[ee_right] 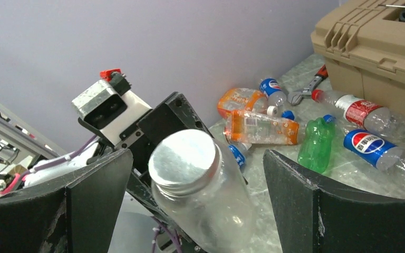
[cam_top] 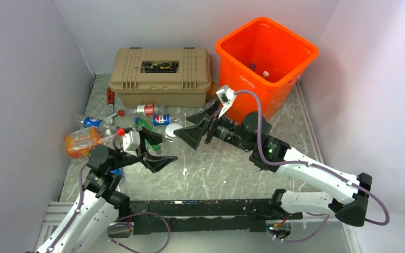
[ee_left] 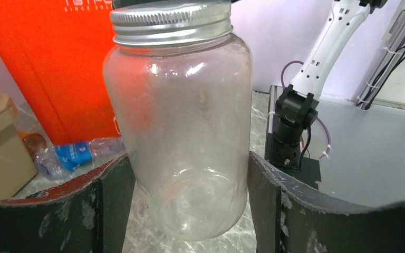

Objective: Put the plastic bottles in the bin
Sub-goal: Pick up the plastic bottle at the center of the board, then place the plastic bottle in the trash bin, then pick up the plastic bottle at the center of the board.

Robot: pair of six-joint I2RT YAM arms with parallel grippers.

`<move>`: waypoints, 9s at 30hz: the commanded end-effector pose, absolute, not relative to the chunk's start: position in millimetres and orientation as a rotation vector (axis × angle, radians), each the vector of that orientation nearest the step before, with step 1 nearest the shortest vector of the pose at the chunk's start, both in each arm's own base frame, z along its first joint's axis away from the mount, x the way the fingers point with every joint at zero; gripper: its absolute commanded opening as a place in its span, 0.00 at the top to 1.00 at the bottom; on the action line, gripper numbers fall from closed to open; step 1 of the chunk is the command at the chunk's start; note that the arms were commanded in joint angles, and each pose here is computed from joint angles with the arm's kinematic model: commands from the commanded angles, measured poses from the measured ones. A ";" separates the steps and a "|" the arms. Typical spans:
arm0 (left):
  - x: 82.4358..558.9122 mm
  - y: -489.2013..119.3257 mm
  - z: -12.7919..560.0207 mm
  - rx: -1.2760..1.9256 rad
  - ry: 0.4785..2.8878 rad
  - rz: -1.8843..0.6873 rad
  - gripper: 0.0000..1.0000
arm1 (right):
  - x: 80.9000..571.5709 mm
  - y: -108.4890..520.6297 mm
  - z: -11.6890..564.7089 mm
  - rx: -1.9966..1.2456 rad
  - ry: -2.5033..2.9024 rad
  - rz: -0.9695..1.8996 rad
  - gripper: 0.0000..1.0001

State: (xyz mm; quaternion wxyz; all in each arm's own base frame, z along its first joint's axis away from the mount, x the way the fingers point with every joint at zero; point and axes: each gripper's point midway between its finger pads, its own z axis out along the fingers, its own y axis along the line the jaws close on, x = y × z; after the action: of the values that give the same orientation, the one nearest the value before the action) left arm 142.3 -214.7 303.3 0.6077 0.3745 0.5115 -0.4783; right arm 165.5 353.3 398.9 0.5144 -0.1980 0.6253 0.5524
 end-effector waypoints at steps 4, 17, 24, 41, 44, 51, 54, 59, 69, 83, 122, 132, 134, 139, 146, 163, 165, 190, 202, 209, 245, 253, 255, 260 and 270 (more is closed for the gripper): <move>152.2 -214.4 309.2 0.845 1.219 -1.052 0.63 | 166.5 356.9 416.6 -0.556 1.535 1.209 0.04; 155.3 -215.2 306.7 0.832 1.244 -1.059 0.63 | 181.2 366.2 382.9 -0.593 1.686 1.012 0.11; 155.0 -215.3 306.8 0.830 1.248 -1.061 0.64 | 180.0 374.5 382.4 -0.611 1.691 1.031 0.18; 154.4 -216.1 305.9 0.833 1.252 -1.063 0.62 | 177.1 389.1 374.7 -0.624 1.694 1.085 0.76; 154.6 -215.8 305.2 0.831 1.261 -1.063 0.46 | 178.2 388.2 373.4 -0.617 1.701 1.078 1.00; 165.0 -205.4 312.2 0.735 1.324 -0.997 0.00 | 186.7 360.3 398.5 -0.577 1.664 0.965 1.00; 168.1 -197.3 317.3 0.691 1.309 -0.943 0.01 | 194.2 326.6 440.2 -0.547 1.599 0.840 1.00; 171.8 -183.7 327.7 0.614 1.262 -0.868 0.01 | 209.4 241.5 542.2 -0.338 1.405 0.613 1.00; 193.9 -173.9 317.7 0.548 1.365 -0.772 0.01 | 295.6 75.8 592.5 0.164 1.250 -0.058 1.00; 212.4 -162.0 298.5 0.477 1.483 -0.680 0.01 | 436.0 24.4 526.2 0.379 1.329 -0.042 1.00; 255.8 -119.6 253.2 0.139 1.876 -0.424 0.00 | 240.3 229.3 358.4 -0.253 1.563 0.684 0.09; 295.1 -99.7 156.0 -0.255 2.390 -0.195 0.00 | 218.6 228.9 195.0 -0.133 1.800 0.771 0.09; 301.1 -100.9 147.3 -0.364 2.411 -0.190 0.01 | 215.4 229.6 184.1 -0.129 1.813 0.783 0.09; 325.3 -91.7 134.3 -0.596 2.409 -0.105 0.00 | 209.0 237.0 171.7 -0.145 1.832 0.812 0.09; 345.7 -71.8 94.7 -0.771 2.486 0.134 0.10 | 196.6 248.8 157.2 -0.157 1.843 0.877 0.10; 356.9 -56.7 120.7 -0.833 2.387 0.101 0.17 | 186.7 245.9 149.6 -0.176 1.838 0.881 0.10; 346.6 -55.0 41.3 -0.834 2.578 0.269 0.20 | 186.3 246.7 150.9 -0.177 1.836 0.887 0.10; 315.6 -78.8 168.1 -0.596 2.326 -0.221 0.69 | 174.1 270.5 180.7 -0.264 1.808 0.984 0.08; 239.3 -177.0 298.0 -0.100 1.656 -1.243 0.82 | 145.0 360.4 234.3 -0.446 1.663 1.270 0.08; 204.2 -172.8 329.0 0.061 1.335 -1.296 0.87 | 141.9 390.8 266.1 -0.406 1.528 1.285 0.09; 171.8 -201.9 368.5 0.564 1.256 -1.290 0.93 | 121.5 402.0 301.7 -0.455 1.291 1.276 0.09; 168.8 -204.2 367.7 0.580 1.251 -1.322 0.93 | 129.3 419.1 324.0 -0.454 1.256 1.252 0.08; 167.9 -204.3 368.1 0.583 1.248 -1.325 0.93 | 133.2 423.6 323.8 -0.454 1.269 1.240 0.09; 166.0 -204.1 368.8 0.585 1.241 -1.329 0.93 | 140.6 430.0 318.2 -0.440 1.294 1.235 0.14; 161.8 -204.4 370.8 0.596 1.228 -1.342 0.93 | 152.8 429.2 318.3 -0.399 1.289 1.234 0.42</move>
State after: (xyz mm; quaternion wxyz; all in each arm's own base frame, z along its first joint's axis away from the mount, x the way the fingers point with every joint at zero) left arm 169.1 -205.1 364.6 0.5679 0.2387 0.5427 -0.5710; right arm 147.8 430.3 286.4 0.5927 -0.2007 0.5874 0.5132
